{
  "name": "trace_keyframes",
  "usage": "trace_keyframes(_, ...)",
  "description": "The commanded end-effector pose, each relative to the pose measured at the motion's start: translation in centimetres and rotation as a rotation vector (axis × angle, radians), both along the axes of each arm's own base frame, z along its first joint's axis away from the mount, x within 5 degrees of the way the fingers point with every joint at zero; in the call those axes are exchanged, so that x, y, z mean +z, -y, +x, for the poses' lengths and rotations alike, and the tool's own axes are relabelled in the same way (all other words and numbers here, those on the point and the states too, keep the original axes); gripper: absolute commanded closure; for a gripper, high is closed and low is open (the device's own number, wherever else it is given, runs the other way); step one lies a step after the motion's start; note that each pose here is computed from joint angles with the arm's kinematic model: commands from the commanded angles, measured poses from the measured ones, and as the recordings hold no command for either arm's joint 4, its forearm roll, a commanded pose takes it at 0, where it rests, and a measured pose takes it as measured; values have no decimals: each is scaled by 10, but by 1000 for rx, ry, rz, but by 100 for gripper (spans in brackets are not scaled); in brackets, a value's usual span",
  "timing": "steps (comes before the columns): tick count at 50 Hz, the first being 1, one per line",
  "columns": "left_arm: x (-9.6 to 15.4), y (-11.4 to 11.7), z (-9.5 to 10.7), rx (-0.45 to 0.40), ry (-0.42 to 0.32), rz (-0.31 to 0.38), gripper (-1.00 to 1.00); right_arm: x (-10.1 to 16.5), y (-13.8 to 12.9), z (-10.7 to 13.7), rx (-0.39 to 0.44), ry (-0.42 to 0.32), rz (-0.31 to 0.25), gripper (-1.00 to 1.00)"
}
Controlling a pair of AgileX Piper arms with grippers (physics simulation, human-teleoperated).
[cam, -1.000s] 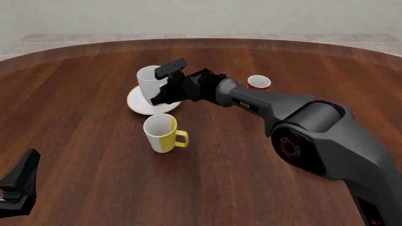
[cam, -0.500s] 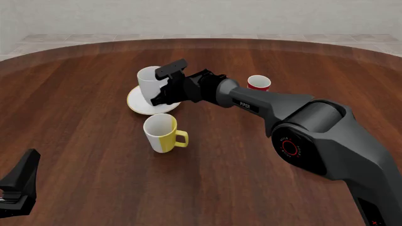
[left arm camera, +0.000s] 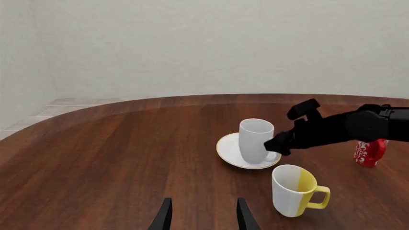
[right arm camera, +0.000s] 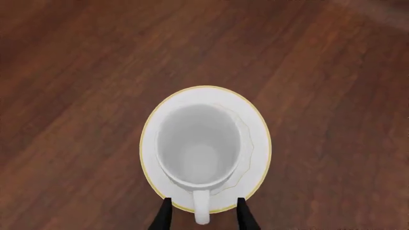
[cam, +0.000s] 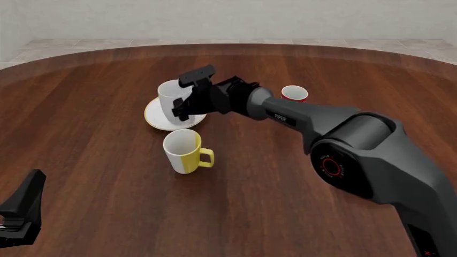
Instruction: Put the white mug on the left plate.
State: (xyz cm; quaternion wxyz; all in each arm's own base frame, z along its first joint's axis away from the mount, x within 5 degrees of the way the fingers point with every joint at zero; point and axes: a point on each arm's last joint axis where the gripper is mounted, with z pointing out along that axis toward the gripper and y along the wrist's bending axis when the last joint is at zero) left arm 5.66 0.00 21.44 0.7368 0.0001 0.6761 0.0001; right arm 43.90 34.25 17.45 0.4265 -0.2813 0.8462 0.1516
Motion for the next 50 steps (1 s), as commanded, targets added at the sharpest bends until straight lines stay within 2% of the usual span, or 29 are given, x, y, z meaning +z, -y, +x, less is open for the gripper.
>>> trace_keyframes(1, 0, 0, 0, 0, 0, 0, -100, 8, 0, -4, -3, 0, 14, -100)
trace_keyframes(10, 0, 0, 0, 0, 0, 0, -100, 21, 3, -10, -6, 8, 28, -100)
trace_keyframes(20, 0, 0, 0, 0, 0, 0, -100, 53, 14, -29, 4, 41, 48, -100)
trace_keyframes(26, 0, 0, 0, 0, 0, 0, -100, 96, 31, -52, 18, 104, 77, -100)
trace_keyframes(34, 0, 0, 0, 0, 0, 0, -100, 181, 64, -107, 55, 231, 141, -100)
trace_keyframes(38, 0, 0, 0, 0, 0, 0, -100, 222, 84, -144, 85, 300, 171, -100)
trace_keyframes(39, 0, 0, 0, 0, 0, 0, -100, 239, 97, -159, 89, 331, 183, -100)
trace_keyframes(40, 0, 0, 0, 0, 0, 0, -100, 239, 98, -159, 89, 331, 183, -100)
trace_keyframes(41, 0, 0, 0, 0, 0, 0, -100, 252, 109, -174, 94, 355, 194, -100)
trace_keyframes(50, 0, 0, 0, 0, 0, 0, -100, 303, 169, -240, 99, 482, 248, -100)
